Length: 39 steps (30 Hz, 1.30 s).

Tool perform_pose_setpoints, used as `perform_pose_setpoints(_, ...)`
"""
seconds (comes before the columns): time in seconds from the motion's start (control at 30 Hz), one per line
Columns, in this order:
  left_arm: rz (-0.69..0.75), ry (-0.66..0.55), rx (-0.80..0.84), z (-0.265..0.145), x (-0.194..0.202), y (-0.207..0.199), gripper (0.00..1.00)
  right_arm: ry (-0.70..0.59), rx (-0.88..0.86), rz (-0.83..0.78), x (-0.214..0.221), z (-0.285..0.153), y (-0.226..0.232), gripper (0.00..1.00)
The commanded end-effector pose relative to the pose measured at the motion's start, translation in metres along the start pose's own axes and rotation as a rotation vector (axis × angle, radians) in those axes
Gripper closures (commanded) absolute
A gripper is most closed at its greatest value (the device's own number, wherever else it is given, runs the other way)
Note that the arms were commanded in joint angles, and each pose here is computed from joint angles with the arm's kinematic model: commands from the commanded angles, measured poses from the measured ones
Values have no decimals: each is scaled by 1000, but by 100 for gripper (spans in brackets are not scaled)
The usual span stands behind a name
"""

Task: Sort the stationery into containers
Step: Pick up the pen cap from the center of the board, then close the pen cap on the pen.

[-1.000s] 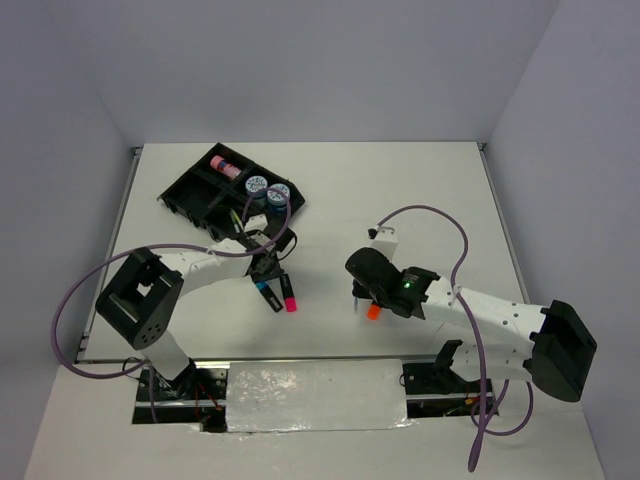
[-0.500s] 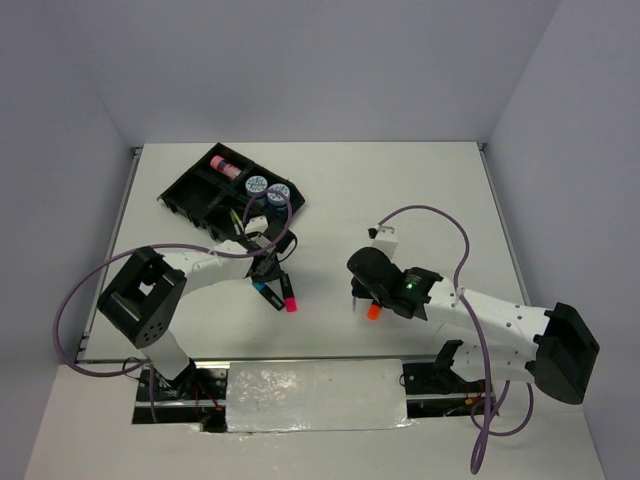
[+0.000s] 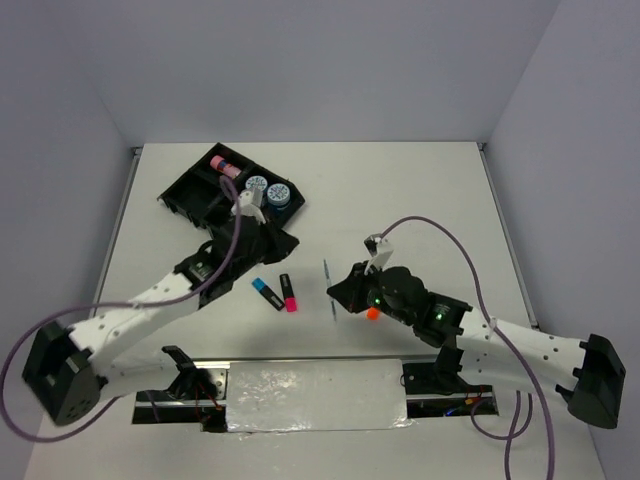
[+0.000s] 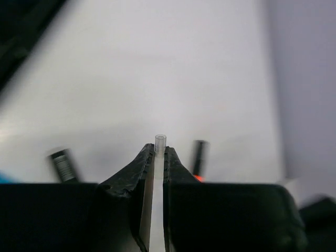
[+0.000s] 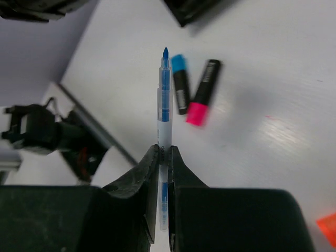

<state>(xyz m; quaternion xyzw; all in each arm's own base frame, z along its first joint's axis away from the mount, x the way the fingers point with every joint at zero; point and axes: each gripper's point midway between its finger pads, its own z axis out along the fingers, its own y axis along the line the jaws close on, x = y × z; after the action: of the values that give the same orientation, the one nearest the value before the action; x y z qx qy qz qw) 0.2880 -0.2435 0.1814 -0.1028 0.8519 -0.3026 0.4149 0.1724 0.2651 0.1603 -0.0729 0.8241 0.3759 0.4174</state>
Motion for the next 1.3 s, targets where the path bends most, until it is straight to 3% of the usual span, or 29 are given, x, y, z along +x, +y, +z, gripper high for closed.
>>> perform_pose_setpoints(0.0,18,-213,535,-64,-39,-93,100,-155,-287,11,-33,-22,65,100)
perform_pose_setpoints(0.13,23,-301,855,-128,-42,-124,100,-246,-459,65,-50,-46,103,100)
perform_pose_setpoints(0.27,50,-314,974,-158,-39,-133,100,-265,-474,34,-57,-53,121,100)
perform_pose_setpoints(1.27,84,-324,924,-154,-39,-126,100,-275,-521,13,-66,-64,145,100)
